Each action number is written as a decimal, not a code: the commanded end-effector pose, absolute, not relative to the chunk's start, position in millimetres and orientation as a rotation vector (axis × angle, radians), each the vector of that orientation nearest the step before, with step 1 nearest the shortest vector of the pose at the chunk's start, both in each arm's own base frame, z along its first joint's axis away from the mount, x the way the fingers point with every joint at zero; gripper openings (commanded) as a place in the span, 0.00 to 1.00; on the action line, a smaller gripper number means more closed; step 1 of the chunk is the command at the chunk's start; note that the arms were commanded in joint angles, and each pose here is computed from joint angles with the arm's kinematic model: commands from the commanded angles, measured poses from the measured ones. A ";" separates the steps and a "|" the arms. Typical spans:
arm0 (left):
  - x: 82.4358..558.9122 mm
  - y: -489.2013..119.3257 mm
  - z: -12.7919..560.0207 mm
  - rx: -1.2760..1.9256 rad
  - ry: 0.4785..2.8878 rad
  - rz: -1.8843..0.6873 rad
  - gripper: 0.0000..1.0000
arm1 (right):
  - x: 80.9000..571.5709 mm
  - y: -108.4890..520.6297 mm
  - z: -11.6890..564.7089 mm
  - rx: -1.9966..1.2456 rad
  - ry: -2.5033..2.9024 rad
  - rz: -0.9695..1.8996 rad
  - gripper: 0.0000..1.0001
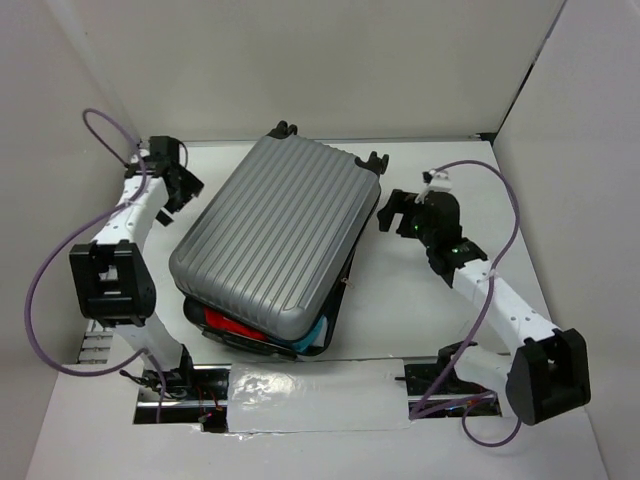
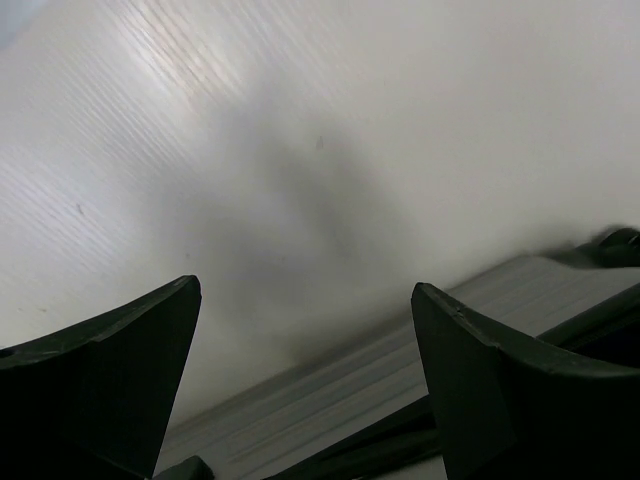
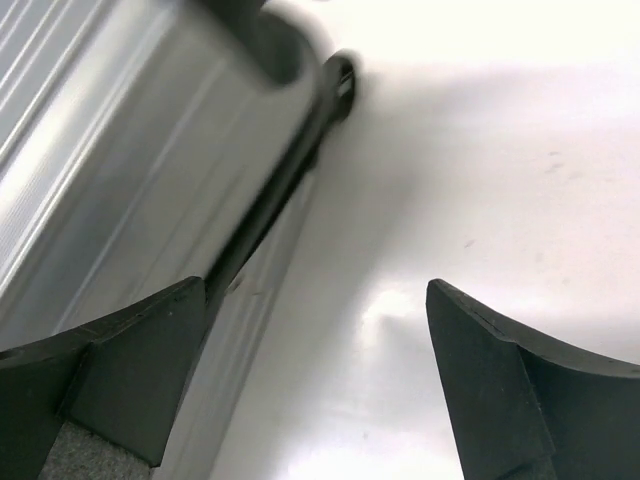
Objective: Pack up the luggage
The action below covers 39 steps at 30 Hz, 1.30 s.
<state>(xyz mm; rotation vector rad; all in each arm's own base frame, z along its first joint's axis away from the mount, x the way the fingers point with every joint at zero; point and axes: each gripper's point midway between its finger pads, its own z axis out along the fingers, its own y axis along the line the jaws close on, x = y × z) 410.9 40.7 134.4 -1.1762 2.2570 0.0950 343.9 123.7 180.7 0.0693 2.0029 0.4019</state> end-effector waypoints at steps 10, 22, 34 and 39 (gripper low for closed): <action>327.1 40.2 185.6 -1.211 2.188 -0.034 1.00 | 382.5 101.0 222.1 0.251 1.854 0.551 0.98; 265.4 33.3 165.2 -1.283 2.174 0.039 1.00 | 372.4 120.8 178.5 0.225 1.994 0.626 0.98; 289.5 87.1 152.0 -1.448 2.112 0.188 0.70 | 390.7 82.1 120.6 0.551 2.160 0.358 0.95; 331.1 90.4 141.2 -1.383 2.150 0.128 0.71 | 410.3 92.6 115.2 0.501 2.182 0.413 0.93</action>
